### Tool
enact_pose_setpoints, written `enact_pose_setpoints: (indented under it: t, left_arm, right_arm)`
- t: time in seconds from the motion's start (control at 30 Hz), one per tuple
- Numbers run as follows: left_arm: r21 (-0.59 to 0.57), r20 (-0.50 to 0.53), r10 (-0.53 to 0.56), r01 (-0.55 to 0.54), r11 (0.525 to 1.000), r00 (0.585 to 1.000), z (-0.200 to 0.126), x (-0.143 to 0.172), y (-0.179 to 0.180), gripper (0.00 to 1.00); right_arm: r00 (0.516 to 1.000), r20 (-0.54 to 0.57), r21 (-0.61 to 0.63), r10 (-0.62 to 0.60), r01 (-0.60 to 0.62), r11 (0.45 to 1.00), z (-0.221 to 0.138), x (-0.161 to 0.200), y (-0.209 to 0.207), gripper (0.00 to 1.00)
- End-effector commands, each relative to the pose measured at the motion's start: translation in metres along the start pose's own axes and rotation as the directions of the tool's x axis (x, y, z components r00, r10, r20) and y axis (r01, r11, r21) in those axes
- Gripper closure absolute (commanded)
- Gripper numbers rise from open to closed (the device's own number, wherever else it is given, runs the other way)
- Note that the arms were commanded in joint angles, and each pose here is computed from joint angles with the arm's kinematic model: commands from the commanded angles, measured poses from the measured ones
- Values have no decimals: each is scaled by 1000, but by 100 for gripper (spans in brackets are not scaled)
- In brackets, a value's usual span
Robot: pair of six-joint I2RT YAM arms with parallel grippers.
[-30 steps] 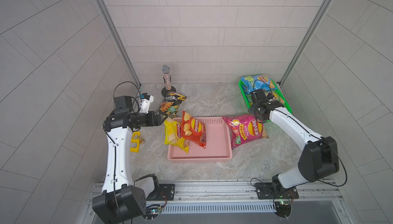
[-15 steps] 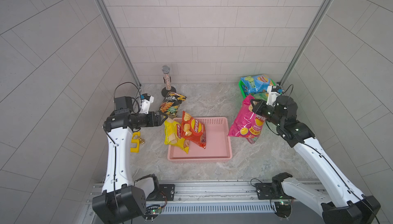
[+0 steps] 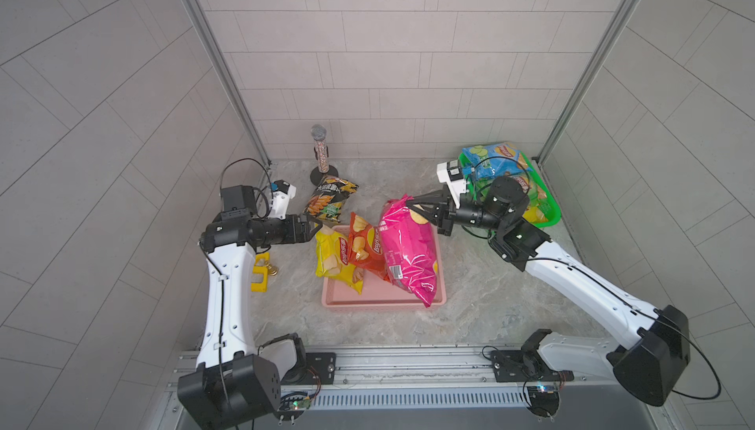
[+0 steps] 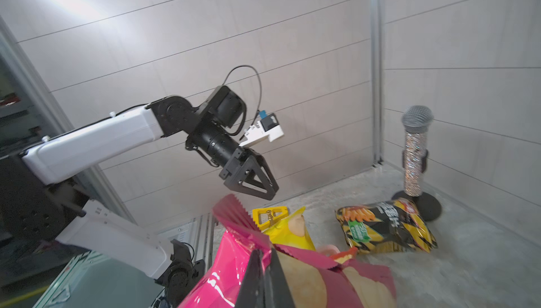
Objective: Put the potato chips into the basket
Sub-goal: Place the potato chip in the basket.
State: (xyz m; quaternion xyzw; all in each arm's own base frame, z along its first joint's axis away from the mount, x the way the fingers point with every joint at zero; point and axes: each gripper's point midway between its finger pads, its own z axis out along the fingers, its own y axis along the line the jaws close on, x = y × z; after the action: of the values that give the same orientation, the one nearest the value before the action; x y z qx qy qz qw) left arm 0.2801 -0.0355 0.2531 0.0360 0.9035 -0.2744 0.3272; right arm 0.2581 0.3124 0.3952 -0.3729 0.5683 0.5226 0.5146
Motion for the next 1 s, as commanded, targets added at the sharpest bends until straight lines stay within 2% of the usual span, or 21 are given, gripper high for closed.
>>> enact_pose_setpoints:
  t: [0.0,0.17,0.33,0.5,0.57,0.67,0.77,0.9,0.97]
  left_arm:
    - [-4,1,22,-22,1000,1000,0,2,-1,18]
    - [-4,-7,15,-15,1000,1000,2,3,1,18]
    - [-5,-11,11,-11,1000,1000,3,4,2,18]
    - [-5,-12,9,-9,1000,1000,4,3,3,18]
    - [-7,-13,9,-9,1000,1000,4,3,3,18]
    - [-8,-15,7,-7,1000,1000,4,4,4,18]
    - [-11,-16,6,-6,1000,1000,4,3,4,18]
    - [-12,-16,7,-7,1000,1000,4,3,4,18]
    - [-14,-12,7,-7,1000,1000,3,2,4,18]
  right_arm:
    - [973,97,-161,-208,222,962,6,-17,23,100]
    - [937,69,-136,-343,349,927,15,7,5,100]
    - [900,-28,-91,-435,432,898,21,38,-18,100]
    - [841,-135,-58,-525,522,851,25,70,-43,100]
    - [785,-162,-112,-597,587,802,26,91,-45,100]
    - [719,-191,-118,-668,658,743,28,110,-57,100]
    - [684,-219,-99,-696,694,713,32,114,-66,100]
    - [558,-270,-55,-785,805,591,32,117,-76,100]
    - [529,-282,-25,-800,830,558,32,116,-82,100]
